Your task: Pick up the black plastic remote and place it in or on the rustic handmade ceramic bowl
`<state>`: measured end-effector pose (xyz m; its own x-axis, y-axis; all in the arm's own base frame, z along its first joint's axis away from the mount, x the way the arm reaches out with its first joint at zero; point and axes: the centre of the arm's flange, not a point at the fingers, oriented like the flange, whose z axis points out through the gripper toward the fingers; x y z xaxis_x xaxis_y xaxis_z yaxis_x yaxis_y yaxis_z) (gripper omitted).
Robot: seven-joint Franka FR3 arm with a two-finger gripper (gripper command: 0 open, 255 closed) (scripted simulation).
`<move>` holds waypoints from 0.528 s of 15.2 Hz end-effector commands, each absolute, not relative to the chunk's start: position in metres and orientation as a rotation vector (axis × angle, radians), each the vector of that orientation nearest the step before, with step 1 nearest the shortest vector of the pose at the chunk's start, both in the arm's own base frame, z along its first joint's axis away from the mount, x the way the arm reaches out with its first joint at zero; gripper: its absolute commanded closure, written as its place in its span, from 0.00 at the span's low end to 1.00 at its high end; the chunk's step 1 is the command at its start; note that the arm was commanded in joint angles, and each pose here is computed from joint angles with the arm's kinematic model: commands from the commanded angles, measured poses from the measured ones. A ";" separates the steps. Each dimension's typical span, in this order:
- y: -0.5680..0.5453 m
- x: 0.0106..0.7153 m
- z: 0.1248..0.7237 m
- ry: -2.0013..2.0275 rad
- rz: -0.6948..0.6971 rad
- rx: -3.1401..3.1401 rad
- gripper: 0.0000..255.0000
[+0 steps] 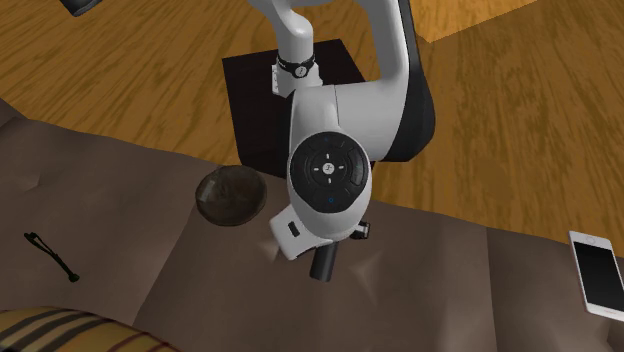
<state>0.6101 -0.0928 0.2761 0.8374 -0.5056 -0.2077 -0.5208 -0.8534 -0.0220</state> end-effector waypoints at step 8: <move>-0.093 0.610 0.323 0.822 0.300 -2.937 1.00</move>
